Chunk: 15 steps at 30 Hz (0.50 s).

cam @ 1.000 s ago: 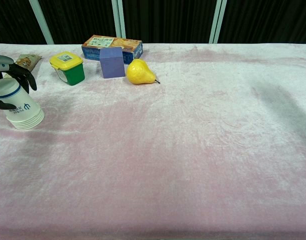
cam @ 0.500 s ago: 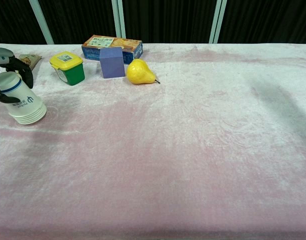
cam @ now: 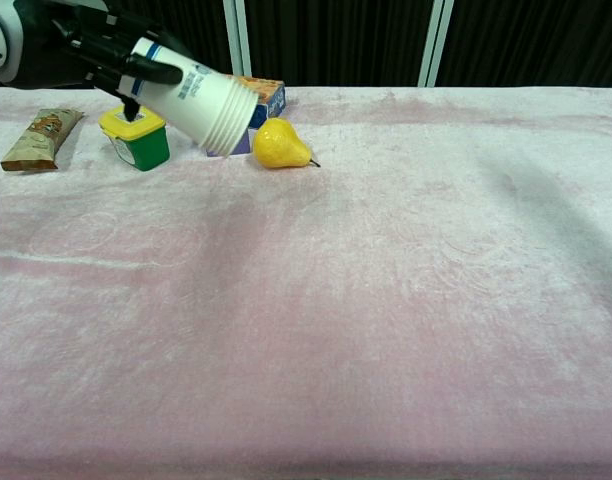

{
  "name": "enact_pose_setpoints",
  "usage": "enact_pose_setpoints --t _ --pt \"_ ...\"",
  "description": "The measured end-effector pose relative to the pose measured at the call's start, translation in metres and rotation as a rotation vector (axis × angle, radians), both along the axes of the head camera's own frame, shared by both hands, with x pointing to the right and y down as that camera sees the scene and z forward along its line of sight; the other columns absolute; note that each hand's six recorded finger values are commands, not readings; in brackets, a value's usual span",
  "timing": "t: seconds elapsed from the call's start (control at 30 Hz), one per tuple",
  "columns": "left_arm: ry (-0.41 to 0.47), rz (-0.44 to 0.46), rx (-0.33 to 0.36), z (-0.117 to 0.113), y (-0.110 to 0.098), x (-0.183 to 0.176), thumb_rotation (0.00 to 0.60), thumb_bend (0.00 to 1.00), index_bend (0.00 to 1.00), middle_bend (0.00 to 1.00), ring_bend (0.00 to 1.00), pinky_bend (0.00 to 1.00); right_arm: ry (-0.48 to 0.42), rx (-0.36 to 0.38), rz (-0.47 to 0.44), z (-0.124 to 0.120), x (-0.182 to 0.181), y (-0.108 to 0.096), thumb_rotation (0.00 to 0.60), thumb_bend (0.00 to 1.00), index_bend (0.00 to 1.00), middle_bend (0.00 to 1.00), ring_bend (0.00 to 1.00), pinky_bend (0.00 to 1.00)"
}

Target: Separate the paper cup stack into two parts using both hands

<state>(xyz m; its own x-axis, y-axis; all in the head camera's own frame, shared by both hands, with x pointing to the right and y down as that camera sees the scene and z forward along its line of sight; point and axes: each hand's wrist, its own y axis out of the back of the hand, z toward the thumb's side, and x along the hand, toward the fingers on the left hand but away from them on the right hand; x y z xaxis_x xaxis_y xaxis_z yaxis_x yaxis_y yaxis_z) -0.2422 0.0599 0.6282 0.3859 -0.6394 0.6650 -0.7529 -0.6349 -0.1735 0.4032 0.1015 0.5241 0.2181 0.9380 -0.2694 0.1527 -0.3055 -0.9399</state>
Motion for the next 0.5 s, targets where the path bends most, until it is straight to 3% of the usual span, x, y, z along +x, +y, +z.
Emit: enact_pose_setpoints --t 0.2,0.33,0.5 --pt "0.295 -0.145 -0.248 0.003 -0.001 0.04 0.6 0.42 0.52 0.49 0.37 0.62 -0.08 0.009 0.005 0.003 -0.006 -0.007 0.6 0.13 0.08 0.0 0.12 0.18" --pt "0.398 -0.2 -0.308 0.011 -0.007 0.056 0.6 0.42 0.52 0.48 0.36 0.62 -0.192 -0.009 0.017 0.003 -0.012 -0.018 0.6 0.13 0.14 0.0 0.13 0.18" --pt "0.495 -0.195 -0.364 0.015 -0.001 0.079 0.6 0.42 0.52 0.48 0.35 0.62 -0.343 -0.014 -0.022 0.004 -0.034 -0.032 0.6 0.13 0.18 0.0 0.13 0.18"
